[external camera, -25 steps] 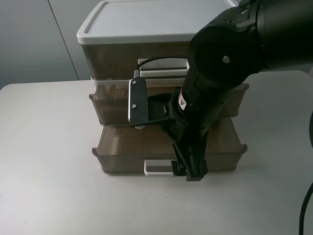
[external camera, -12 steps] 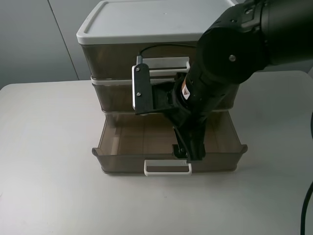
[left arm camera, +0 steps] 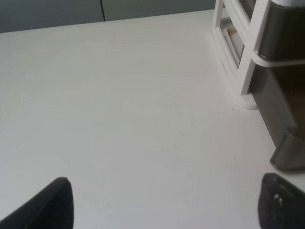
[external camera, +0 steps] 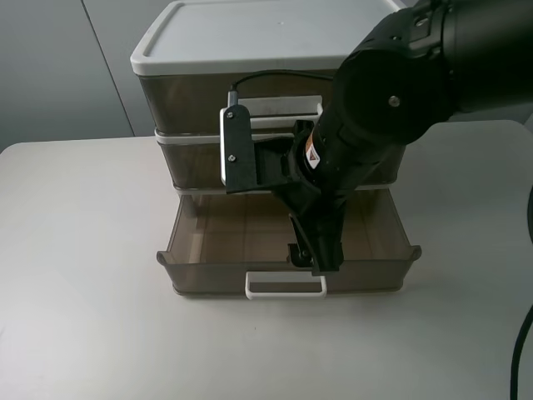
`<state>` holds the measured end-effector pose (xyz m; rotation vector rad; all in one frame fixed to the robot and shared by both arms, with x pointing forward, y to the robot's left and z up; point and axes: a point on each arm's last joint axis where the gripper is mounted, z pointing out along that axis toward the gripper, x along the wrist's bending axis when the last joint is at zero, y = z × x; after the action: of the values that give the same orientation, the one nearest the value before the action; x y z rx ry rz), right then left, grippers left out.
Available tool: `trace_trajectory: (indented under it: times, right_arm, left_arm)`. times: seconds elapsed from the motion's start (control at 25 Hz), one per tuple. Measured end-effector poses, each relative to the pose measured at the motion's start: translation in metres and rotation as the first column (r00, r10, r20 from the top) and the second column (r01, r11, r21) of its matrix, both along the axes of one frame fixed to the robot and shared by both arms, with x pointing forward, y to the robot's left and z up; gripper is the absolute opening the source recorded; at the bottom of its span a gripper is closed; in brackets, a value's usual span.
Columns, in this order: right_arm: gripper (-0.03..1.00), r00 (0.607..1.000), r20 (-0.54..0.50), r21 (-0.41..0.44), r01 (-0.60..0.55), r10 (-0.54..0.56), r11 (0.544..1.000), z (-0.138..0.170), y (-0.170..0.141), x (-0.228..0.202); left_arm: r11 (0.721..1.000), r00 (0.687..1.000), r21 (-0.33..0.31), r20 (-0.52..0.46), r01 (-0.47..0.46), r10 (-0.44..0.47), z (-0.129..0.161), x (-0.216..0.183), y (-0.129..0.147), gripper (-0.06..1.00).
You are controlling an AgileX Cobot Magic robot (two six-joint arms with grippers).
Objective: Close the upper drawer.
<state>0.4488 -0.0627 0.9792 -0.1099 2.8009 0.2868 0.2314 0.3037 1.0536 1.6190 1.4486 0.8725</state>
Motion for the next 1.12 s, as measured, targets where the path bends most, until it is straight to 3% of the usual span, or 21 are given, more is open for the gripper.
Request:
trace_trajectory:
  times: [0.24, 0.48, 0.84, 1.12]
  right_arm:
    - [0.70, 0.999, -0.021, 0.042, 0.025, -0.024, 0.999, 0.002, 0.002, -0.002]
    - [0.70, 0.999, -0.010, 0.104, 0.041, -0.040, 0.994, 0.023, -0.003, -0.008]
    - [0.70, 0.997, -0.056, 0.066, 0.060, -0.056, 0.996, 0.032, -0.012, -0.017]
    - [0.70, 0.998, -0.042, 0.087, 0.056, -0.052, 0.995, 0.027, -0.012, -0.017]
  left_arm:
    - [1.000, 1.000, 0.000, 0.000, 0.000, 0.000, 0.000, 0.000, 0.000, 0.74]
    - [1.000, 1.000, 0.002, 0.000, 0.001, -0.001, 0.000, 0.000, 0.000, 0.74]
    - [1.000, 1.000, 0.006, 0.001, 0.003, -0.003, 0.000, 0.000, 0.000, 0.74]
    - [1.000, 1.000, 0.004, 0.000, 0.002, -0.002, 0.000, 0.000, 0.000, 0.74]
